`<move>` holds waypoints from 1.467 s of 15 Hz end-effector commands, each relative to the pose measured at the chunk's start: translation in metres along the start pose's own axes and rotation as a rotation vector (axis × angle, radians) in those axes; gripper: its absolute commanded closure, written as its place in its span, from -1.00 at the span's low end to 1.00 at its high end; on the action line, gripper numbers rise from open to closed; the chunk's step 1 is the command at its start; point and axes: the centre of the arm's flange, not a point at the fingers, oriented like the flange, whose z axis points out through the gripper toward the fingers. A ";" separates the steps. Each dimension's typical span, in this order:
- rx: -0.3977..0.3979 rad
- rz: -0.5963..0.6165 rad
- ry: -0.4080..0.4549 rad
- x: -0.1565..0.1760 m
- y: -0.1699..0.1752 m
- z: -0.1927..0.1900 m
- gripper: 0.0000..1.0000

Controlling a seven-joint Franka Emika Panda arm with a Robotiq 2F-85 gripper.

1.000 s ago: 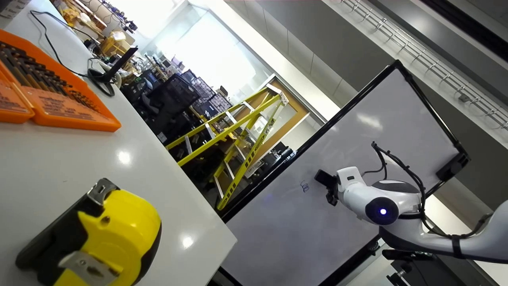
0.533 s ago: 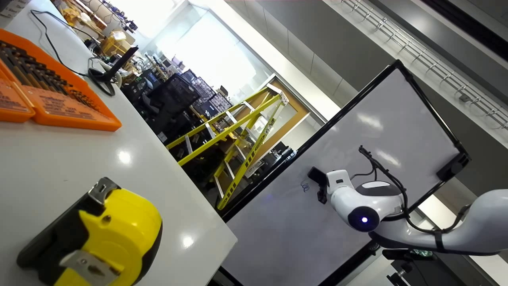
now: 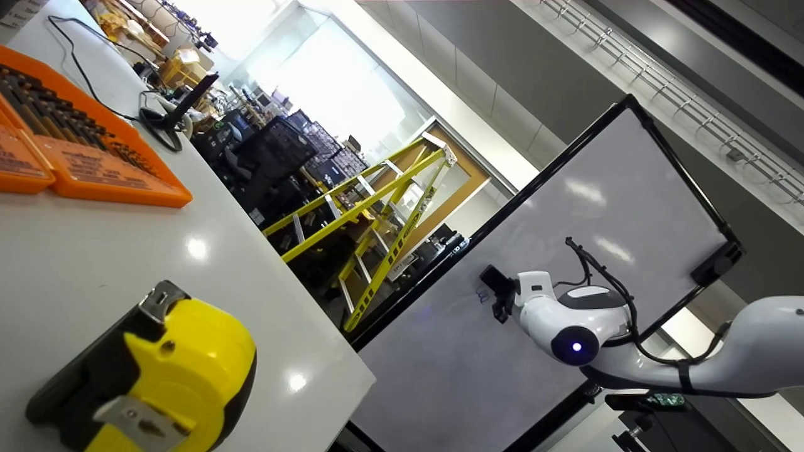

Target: Pick up the duster from the table, rub the white board and put the duster back to the table

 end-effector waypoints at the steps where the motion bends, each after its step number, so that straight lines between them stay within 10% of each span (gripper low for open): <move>1: 0.051 0.061 0.079 -0.011 0.010 0.019 0.40; 22: 0.141 0.011 0.146 -0.009 -0.023 0.036 0.40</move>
